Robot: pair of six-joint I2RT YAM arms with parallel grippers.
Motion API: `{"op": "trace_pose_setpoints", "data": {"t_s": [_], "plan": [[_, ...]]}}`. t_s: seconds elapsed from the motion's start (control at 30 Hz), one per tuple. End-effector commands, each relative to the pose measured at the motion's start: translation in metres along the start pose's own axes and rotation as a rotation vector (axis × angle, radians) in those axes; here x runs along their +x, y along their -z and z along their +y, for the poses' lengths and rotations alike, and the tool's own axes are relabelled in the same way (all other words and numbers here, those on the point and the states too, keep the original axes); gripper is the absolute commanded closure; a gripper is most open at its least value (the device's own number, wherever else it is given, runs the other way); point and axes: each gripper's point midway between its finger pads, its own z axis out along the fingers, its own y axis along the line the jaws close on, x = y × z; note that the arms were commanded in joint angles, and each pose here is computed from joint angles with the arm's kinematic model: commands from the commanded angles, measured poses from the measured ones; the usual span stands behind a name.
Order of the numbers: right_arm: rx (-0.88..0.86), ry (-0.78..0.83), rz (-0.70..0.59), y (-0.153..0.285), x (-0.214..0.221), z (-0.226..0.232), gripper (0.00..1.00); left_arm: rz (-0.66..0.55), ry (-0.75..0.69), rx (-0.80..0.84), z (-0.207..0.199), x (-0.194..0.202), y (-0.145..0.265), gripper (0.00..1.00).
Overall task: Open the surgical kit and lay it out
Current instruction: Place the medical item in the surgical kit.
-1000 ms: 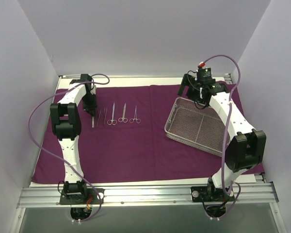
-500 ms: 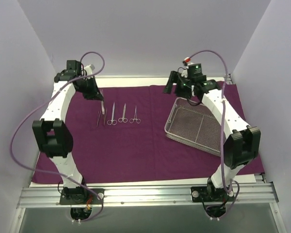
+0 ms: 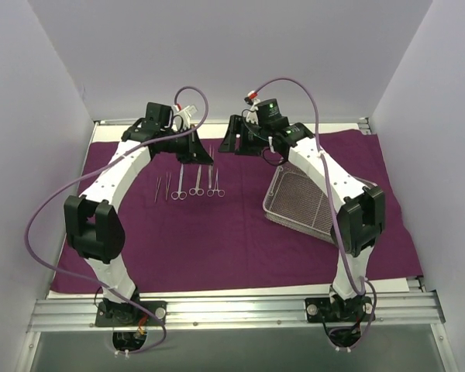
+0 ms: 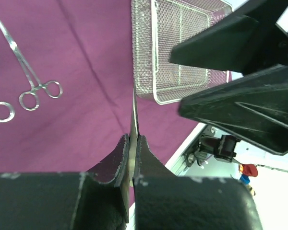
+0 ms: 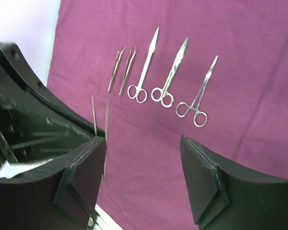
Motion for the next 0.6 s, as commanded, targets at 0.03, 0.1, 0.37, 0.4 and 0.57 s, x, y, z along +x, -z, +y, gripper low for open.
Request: {"op": "trace_pose_setpoints", "data": {"t_s": [0.03,0.1,0.37,0.4,0.57], "plan": [[-0.054,-0.010,-0.029,0.004,-0.012,0.025,0.38,-0.048,-0.041,0.069,-0.026,-0.016,0.002,0.98],[-0.059,-0.002,-0.026,0.003,-0.010,0.029,0.38,-0.042,-0.054,0.074,-0.031,-0.013,0.001,0.98],[-0.072,0.006,-0.026,-0.001,-0.005,0.039,0.39,-0.032,-0.053,0.079,-0.033,-0.010,-0.001,0.98],[-0.075,0.006,-0.027,-0.001,-0.006,0.040,0.40,-0.032,-0.055,0.081,-0.033,-0.011,-0.002,0.98],[-0.071,0.005,-0.003,-0.009,0.001,0.042,0.42,-0.033,-0.064,0.104,-0.042,-0.010,-0.002,0.98]]}}
